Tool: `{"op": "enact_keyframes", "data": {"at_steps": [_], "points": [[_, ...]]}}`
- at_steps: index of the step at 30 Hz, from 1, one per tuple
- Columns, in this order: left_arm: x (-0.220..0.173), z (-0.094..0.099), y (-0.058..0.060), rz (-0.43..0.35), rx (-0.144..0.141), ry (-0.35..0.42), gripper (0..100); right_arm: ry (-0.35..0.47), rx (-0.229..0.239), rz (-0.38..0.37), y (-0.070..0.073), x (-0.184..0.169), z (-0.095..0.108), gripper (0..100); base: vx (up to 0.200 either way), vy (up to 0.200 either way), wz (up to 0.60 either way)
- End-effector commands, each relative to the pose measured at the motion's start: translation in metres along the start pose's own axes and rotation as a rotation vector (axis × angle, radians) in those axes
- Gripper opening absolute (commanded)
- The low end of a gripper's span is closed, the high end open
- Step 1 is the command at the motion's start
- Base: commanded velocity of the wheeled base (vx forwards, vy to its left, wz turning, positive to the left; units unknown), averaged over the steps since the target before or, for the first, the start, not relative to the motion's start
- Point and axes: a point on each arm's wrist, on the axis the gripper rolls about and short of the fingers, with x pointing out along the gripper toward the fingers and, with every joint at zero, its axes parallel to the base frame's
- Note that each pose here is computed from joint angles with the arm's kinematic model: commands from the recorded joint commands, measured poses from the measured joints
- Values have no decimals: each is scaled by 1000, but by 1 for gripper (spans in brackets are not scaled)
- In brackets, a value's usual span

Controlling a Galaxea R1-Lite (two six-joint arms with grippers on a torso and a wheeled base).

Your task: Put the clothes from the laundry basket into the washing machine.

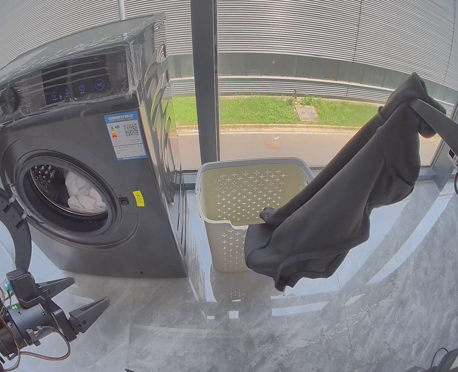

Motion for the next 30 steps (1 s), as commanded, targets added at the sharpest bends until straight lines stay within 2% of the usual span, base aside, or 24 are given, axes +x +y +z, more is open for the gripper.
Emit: {"op": "enact_keyframes", "data": {"at_steps": [1,5,6,7,8,9,11,12,13,16,17,22,23,27,30], "points": [[-3,-3,-2,-47,36,3,100,11,8,25,3,2,-3,0,-200,0,0],[-3,-3,-4,-97,89,7,100,25,20,55,6,8,-6,0,-200,0,0],[-3,-3,-4,-102,93,6,100,27,21,57,6,9,-6,0,-200,0,0],[-2,-1,-8,-182,136,2,100,42,29,84,7,12,-9,0,0,0,0],[-2,-1,-8,-182,136,2,100,42,29,84,7,12,-9,0,0,0,0],[-1,5,-16,-323,220,-25,100,59,40,127,10,17,-12,0,0,0,0],[2,10,-20,-439,301,-45,100,67,49,155,14,22,-14,0,0,0,0],[2,10,-20,-439,301,-45,100,67,49,155,14,22,-14,0,0,0,0],[7,12,-23,-533,362,-43,100,55,48,170,15,28,-10,0,0,0,0],[15,10,-31,-639,425,-14,100,25,42,182,16,37,0,0,0,0,0],[21,8,-33,-670,439,8,100,16,43,188,16,40,3,0,0,0,0],[34,2,-40,-733,463,65,100,12,48,206,19,47,4,0,0,0,0],[40,-3,-45,-781,475,101,100,7,51,216,21,50,5,0,0,0,0],[52,-6,-47,-791,474,143,100,-3,50,222,23,54,8,0,0,0,0],[70,4,-51,-780,483,130,100,-17,53,243,28,56,12,0,0,0,0]]}}
